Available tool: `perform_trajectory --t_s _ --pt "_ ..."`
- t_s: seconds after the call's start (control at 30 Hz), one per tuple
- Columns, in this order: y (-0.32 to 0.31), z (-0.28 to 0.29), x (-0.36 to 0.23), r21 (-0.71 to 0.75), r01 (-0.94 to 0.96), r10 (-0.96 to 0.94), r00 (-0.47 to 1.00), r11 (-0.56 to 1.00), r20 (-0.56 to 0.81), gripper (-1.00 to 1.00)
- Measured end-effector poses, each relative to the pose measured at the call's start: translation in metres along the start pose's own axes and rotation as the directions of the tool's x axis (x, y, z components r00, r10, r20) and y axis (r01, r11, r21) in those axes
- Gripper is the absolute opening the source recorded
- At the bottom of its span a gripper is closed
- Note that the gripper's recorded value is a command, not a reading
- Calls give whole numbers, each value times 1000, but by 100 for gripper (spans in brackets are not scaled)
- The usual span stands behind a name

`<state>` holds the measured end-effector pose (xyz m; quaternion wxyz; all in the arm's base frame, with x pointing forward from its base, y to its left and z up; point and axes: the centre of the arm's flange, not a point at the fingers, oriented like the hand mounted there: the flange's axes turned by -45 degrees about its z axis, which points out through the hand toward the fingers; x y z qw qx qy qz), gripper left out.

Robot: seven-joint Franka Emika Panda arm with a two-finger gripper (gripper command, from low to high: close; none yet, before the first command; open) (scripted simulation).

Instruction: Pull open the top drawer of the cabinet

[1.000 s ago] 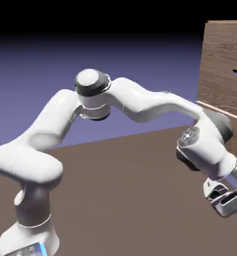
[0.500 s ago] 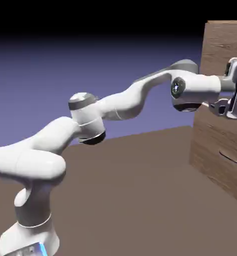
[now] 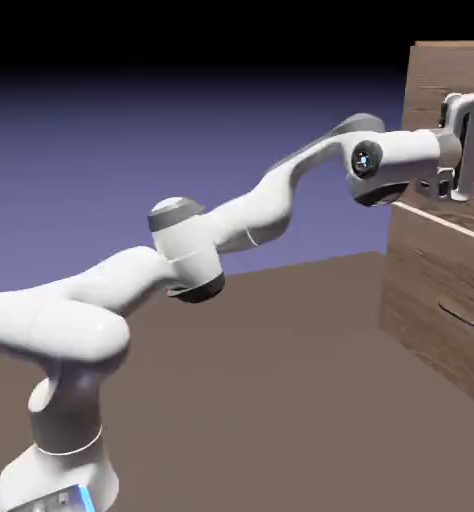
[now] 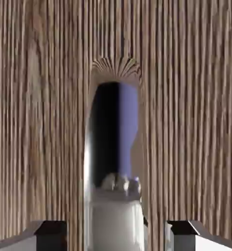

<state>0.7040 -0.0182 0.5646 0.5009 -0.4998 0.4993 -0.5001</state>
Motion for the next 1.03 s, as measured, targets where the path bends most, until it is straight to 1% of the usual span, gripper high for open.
perform_trajectory --t_s 0.23,0.5,0.93,0.97,1.03 --pt "0 -53 -1 -3 2 -2 1000 1000 1 -100" --pt "0 -127 -1 -3 2 -2 1000 1000 1 -100" --pt "-1 -277 0 0 0 0 1000 1000 0 -100" --pt "-1 -279 0 0 1 -1 1000 1000 0 100" --pt "0 -279 0 -3 1 -1 1000 1000 0 100"
